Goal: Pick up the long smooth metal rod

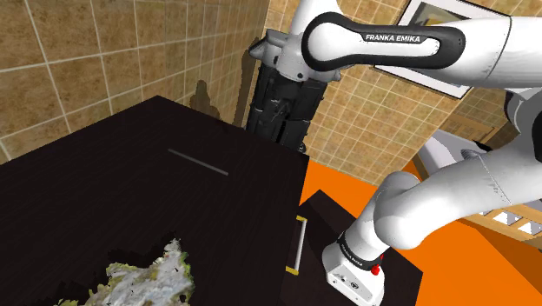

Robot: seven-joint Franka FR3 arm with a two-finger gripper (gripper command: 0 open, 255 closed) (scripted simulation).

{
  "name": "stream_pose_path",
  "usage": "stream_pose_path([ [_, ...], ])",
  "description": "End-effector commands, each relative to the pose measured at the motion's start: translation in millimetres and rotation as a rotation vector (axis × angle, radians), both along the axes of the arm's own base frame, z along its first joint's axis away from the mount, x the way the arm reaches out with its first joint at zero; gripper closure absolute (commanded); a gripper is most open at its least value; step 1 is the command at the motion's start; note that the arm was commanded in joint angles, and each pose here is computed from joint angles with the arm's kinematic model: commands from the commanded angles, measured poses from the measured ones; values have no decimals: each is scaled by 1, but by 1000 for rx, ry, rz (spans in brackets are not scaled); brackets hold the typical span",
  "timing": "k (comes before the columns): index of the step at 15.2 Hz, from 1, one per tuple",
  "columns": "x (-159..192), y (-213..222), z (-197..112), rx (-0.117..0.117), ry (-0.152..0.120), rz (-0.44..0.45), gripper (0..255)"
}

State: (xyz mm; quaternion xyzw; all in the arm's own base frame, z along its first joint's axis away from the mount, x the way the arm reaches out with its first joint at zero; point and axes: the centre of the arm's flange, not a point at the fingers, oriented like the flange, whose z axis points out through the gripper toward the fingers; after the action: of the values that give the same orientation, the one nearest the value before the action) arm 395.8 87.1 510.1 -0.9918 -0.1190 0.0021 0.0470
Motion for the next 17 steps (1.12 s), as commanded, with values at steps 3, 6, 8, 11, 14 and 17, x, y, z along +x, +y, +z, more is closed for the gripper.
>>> stream_pose_path([
  [3, 16, 40, -37, 13, 30, 117, 0],
  [6, 27, 70, -63, 22, 52, 204, 0],
  [8, 32, 90, -80, 28, 66, 262, 0],
  [11, 36, 114, -101, 36, 83, 331, 0],
  [14, 36, 114, -117, 36, 83, 331, 0],
  [17, 36, 114, -133, 36, 83, 331, 0],
])
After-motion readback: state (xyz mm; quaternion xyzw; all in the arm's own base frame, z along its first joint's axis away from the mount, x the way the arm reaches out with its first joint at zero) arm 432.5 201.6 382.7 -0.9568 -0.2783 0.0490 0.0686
